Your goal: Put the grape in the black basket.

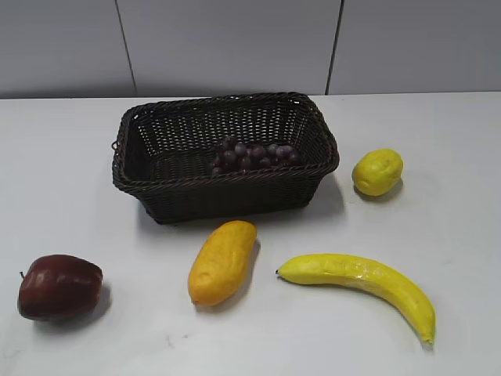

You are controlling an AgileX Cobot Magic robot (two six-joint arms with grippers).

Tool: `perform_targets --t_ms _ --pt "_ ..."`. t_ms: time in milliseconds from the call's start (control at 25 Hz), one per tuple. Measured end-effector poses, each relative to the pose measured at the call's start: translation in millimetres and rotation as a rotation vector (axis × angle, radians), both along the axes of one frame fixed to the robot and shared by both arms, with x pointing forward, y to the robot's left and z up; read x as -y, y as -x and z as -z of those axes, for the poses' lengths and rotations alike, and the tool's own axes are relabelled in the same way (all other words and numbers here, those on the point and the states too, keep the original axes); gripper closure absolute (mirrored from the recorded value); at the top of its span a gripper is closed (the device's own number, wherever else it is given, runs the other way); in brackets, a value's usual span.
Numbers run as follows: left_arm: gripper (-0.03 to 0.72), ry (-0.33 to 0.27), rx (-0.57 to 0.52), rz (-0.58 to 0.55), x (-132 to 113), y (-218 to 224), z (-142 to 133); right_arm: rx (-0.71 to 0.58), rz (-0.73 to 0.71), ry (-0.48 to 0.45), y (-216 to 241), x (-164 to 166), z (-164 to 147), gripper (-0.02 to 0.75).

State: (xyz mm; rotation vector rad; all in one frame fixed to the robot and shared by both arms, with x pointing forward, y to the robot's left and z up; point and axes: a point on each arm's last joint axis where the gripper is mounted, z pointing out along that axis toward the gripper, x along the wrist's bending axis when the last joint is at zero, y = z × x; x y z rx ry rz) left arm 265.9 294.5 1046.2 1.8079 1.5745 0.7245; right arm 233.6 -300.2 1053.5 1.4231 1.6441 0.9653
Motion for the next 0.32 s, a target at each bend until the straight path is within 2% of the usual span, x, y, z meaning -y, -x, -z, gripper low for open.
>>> perform_targets --t_ms 320 --pt "0.200 0.014 0.188 0.002 -1.3 28.5 -2.4 0.000 0.000 0.000 0.0 0.0 0.0 0.238"
